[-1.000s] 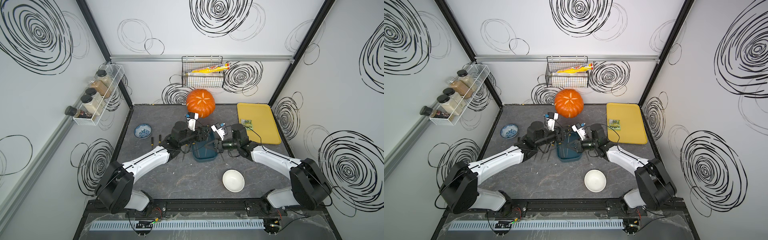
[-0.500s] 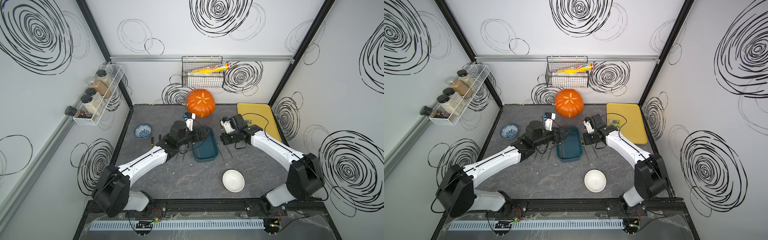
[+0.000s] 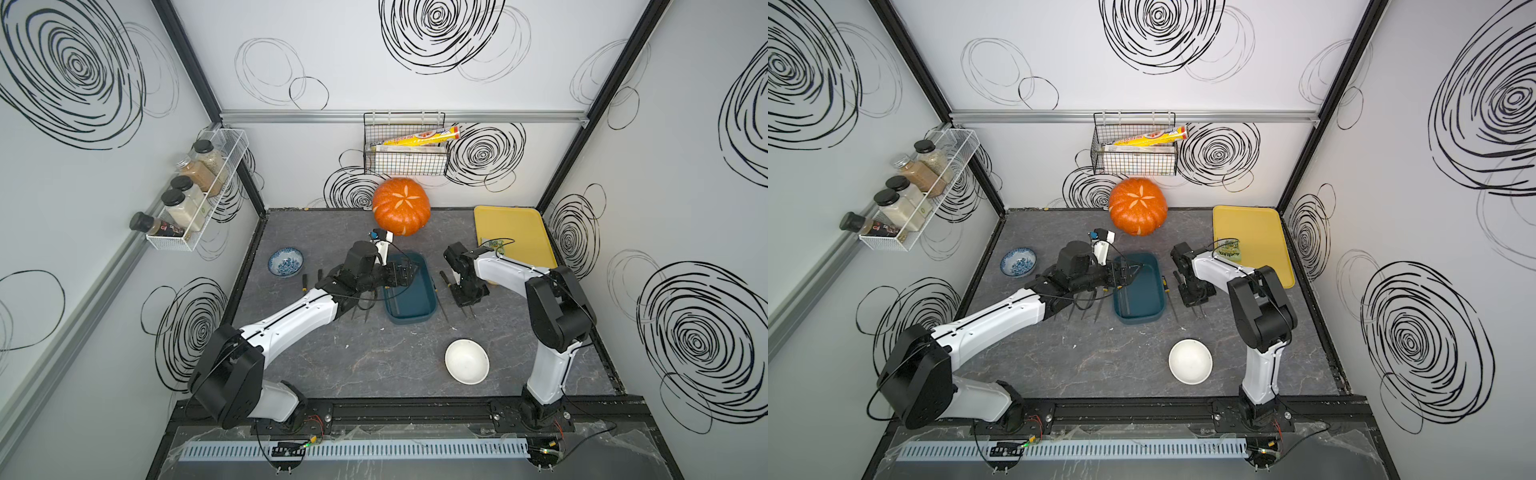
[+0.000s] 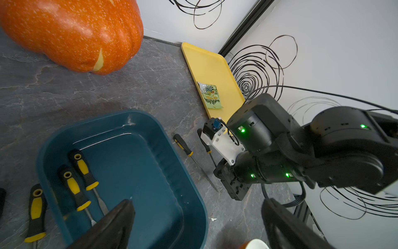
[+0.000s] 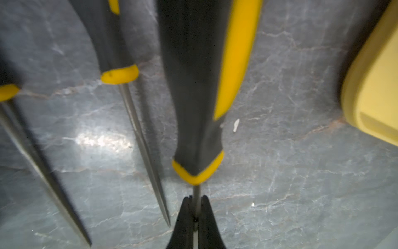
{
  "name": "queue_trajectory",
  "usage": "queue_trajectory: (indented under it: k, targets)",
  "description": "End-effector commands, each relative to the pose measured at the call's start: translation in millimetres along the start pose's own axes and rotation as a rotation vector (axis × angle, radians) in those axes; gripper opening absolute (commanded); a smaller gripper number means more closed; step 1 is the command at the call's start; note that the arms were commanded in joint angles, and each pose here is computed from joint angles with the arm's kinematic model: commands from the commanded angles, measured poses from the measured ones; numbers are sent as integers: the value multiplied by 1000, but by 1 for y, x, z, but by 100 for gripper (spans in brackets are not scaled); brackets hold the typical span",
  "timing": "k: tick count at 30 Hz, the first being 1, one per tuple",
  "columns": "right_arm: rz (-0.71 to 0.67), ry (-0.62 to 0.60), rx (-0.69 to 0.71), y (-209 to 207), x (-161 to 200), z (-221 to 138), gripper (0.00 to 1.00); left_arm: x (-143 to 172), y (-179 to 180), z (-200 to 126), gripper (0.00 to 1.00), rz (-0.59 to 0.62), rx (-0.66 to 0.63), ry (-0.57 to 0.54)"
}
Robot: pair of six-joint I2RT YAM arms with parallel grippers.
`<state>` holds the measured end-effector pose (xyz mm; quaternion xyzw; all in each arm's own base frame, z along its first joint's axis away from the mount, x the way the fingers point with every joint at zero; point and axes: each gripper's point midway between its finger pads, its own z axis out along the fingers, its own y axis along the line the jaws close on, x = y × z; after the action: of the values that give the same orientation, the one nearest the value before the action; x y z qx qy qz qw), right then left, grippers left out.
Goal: Take the file tool out of the storage box
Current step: Place the file tool at the center of the board.
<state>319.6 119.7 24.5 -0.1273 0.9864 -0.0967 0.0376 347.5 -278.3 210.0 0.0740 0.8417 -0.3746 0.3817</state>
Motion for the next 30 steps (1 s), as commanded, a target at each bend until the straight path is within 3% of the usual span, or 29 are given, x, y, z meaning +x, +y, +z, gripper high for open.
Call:
queue_trajectory:
  k: [1, 8, 11, 15, 17, 22, 25, 28, 30]
  targets:
    - [-17, 26, 39, -7, -1, 0, 0, -8, -5, 5, 97, 39, -3, -5]
    - [-29, 48, 28, -5, -4, 6, 0, -2, -3, 13, 97, 46, -20, 24]
    - [-33, 43, 11, -3, -7, 7, 29, 2, -3, 17, 97, 49, -24, 46]
    - [-30, 33, -33, 0, -10, 11, 20, 3, -4, 18, 97, 48, -13, 48]
    - [-24, 47, -50, 0, -7, 16, 9, 2, -5, 18, 96, 49, -7, 49]
    - [-8, 48, -58, -4, -7, 20, 9, 0, -5, 14, 97, 50, -19, 38]
    - [8, -7, -50, -8, -16, 8, 5, 3, 10, 16, 97, 44, -92, 41]
    - [35, -122, -90, -7, -29, -19, 8, 12, 32, 26, 91, 29, -196, 92]
    - [40, -203, -151, -2, -36, -41, 22, 22, 45, 37, 84, 21, -253, 150]
